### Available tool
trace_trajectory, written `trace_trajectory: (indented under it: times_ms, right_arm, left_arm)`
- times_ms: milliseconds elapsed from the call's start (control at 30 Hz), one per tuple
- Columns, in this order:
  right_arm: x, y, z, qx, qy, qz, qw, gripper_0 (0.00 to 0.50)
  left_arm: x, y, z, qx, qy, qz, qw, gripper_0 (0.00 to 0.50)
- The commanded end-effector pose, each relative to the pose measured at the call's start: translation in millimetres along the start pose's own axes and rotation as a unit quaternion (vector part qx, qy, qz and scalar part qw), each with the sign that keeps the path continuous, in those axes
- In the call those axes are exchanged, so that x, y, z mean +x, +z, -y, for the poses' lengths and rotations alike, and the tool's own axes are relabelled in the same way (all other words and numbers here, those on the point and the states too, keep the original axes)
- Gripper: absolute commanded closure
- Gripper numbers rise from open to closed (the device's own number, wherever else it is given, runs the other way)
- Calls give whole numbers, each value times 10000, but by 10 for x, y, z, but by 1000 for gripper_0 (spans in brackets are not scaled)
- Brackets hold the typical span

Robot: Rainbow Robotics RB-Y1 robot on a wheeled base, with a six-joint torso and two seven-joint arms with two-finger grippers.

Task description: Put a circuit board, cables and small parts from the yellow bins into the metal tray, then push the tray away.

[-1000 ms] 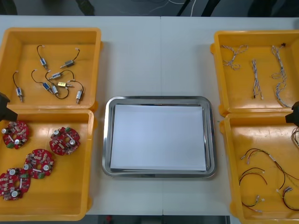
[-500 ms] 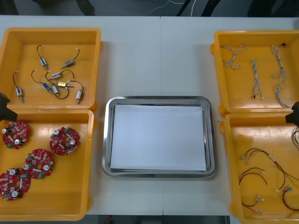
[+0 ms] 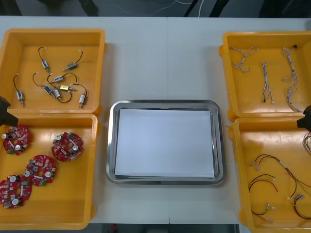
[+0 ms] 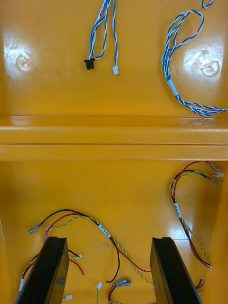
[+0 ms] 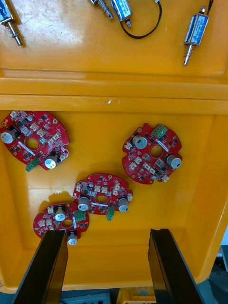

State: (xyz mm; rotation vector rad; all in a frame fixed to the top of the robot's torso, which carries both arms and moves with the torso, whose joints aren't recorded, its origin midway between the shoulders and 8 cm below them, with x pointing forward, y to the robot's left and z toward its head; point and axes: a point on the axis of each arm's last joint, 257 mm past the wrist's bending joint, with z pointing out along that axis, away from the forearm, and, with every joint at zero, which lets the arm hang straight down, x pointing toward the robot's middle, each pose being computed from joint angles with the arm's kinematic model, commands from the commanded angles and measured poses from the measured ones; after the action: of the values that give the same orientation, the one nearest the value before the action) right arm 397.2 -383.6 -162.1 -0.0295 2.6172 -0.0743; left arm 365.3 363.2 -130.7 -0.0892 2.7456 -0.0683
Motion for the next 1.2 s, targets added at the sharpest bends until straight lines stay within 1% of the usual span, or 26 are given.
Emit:
trace_trajectory:
  times_ms: [33,1200]
  right_arm:
    - [6,-86,168,193,18,15,9998,0]
    - [6,-86,168,193,18,15,9998,0]
  left_arm:
    - [-31,-148,-132,-223,-33,121,9997,0]
    - [-31,-148,-132,-223,-33,121,9997,0]
